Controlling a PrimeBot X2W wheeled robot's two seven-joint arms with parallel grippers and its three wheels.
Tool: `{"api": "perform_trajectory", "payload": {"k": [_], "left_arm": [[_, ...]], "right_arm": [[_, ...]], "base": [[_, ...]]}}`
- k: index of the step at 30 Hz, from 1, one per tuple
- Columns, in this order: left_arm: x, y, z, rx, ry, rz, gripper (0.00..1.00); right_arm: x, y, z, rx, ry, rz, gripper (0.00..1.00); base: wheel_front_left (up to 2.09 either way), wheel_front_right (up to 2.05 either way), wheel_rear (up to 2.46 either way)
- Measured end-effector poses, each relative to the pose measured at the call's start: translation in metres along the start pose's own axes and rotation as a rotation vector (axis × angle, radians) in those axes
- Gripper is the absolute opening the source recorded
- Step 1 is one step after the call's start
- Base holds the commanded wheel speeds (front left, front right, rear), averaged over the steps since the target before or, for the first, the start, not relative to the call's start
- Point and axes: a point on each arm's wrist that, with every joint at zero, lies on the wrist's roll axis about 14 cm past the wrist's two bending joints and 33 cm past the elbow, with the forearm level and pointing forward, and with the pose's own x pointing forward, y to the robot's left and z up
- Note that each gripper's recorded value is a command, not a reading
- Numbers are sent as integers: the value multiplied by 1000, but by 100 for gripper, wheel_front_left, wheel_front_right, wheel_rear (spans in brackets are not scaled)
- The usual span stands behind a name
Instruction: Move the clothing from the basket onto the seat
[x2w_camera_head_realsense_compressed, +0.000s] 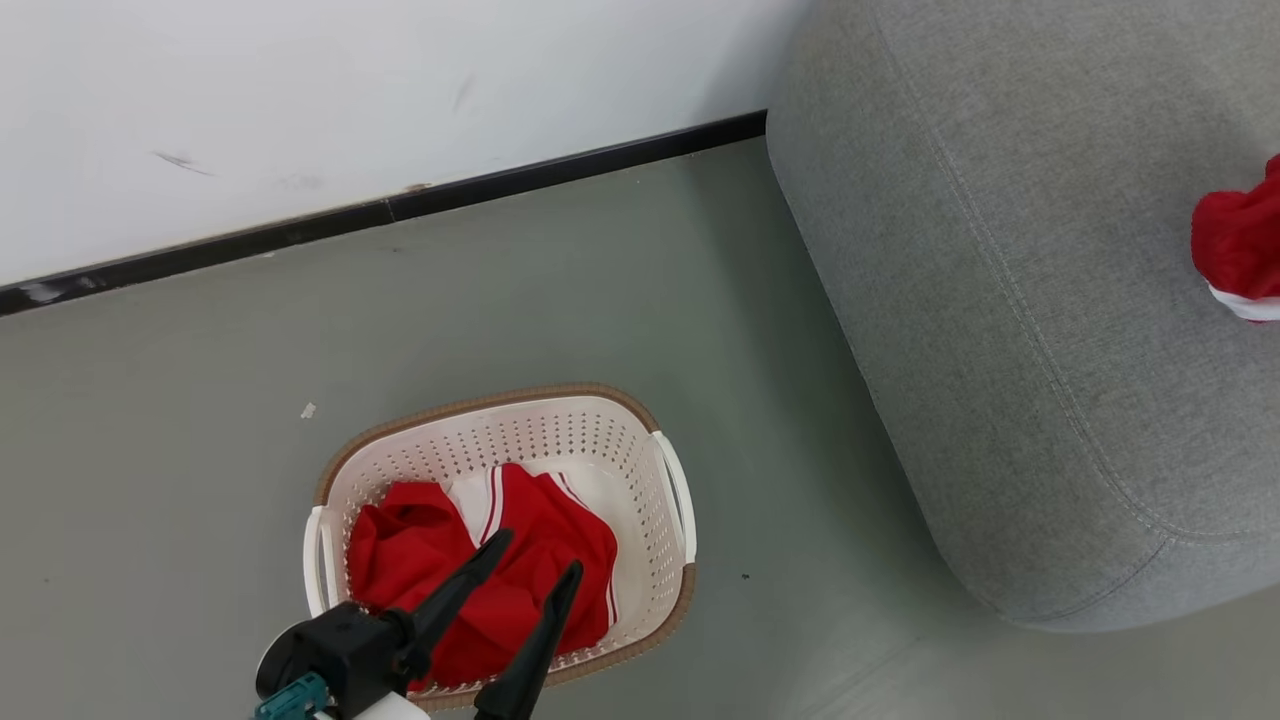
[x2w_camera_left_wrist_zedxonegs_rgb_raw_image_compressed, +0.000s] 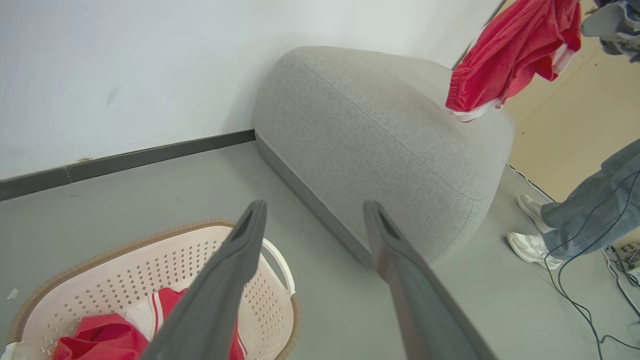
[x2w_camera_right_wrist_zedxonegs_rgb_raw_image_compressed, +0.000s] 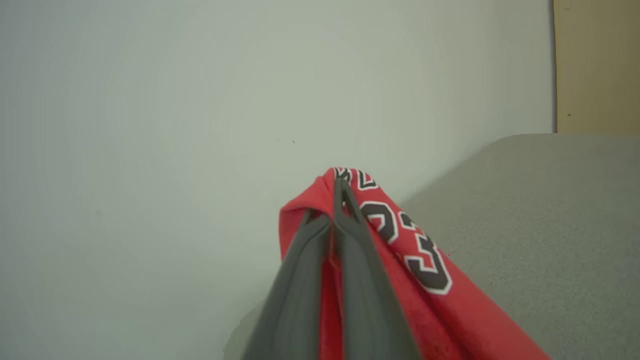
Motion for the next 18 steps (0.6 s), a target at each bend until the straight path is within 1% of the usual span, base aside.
{"api": "perform_trajectory", "payload": {"k": [11, 15, 18], "left_arm": [[7, 18, -6, -11, 23, 18, 100], [8, 25, -9, -14, 30, 29, 100], [8, 29, -12, -19, 37, 35, 100]], "right_arm": [[24, 1, -7, 119, -18, -73, 0], [30, 2, -10, 126, -19, -83, 0], [32, -1, -16, 105, -7, -91, 0]], "base": [[0, 0, 0], [0, 0, 0], [0, 0, 0]]}}
